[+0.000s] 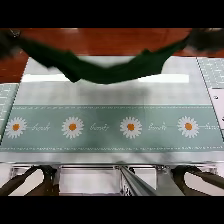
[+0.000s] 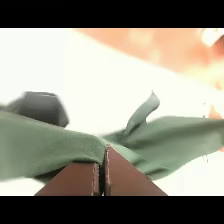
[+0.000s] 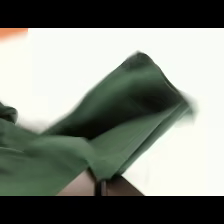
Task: Fold the shirts.
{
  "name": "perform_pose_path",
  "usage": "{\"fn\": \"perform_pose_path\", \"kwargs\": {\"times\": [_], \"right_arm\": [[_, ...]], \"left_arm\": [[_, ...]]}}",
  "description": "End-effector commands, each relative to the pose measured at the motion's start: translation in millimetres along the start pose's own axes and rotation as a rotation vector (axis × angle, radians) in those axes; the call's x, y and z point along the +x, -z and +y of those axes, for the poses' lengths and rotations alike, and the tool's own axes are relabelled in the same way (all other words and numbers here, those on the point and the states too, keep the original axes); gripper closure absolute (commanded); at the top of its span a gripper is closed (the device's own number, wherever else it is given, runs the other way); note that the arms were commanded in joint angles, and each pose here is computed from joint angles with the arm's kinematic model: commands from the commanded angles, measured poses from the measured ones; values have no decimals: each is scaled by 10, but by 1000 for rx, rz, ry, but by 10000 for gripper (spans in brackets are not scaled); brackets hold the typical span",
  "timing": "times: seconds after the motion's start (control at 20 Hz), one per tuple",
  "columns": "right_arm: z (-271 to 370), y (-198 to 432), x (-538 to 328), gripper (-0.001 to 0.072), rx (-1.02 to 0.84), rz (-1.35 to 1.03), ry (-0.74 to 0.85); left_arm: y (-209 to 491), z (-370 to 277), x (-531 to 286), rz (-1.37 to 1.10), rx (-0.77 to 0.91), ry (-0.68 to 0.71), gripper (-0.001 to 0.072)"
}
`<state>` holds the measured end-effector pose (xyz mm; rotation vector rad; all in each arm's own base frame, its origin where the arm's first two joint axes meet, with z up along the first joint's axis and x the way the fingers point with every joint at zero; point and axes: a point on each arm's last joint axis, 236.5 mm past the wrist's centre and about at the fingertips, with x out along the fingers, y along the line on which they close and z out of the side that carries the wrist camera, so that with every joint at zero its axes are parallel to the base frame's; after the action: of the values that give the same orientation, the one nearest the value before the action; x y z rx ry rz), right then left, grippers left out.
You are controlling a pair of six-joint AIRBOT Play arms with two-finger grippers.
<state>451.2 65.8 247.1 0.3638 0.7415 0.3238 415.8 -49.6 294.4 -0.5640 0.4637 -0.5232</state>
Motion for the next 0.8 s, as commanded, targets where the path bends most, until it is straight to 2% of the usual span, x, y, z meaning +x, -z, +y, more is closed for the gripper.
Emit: {"fn": "perform_pose_path", "kwargs": {"times": [0.0, 0.15, 0.35, 0.55, 0.75], "right_arm": [[493, -436, -1621, 676, -199, -304, 157], [802, -83, -2583, 676, -265, -429, 212], [1173, 380, -3445, 676, -323, -591, 206], [1012, 751, -3668, 676, -293, -558, 297], [786, 915, -3251, 676, -238, -397, 305]], "left_arm": [[-838, -1089, -1029, -260, 322, -124, 690], [-900, -1496, -1931, -428, 498, -395, 690], [-523, -1921, -2778, -552, 627, -598, 690], [-222, -1985, -3230, -560, 636, -583, 690], [29, -1457, -2763, -325, 559, -587, 690]]}}
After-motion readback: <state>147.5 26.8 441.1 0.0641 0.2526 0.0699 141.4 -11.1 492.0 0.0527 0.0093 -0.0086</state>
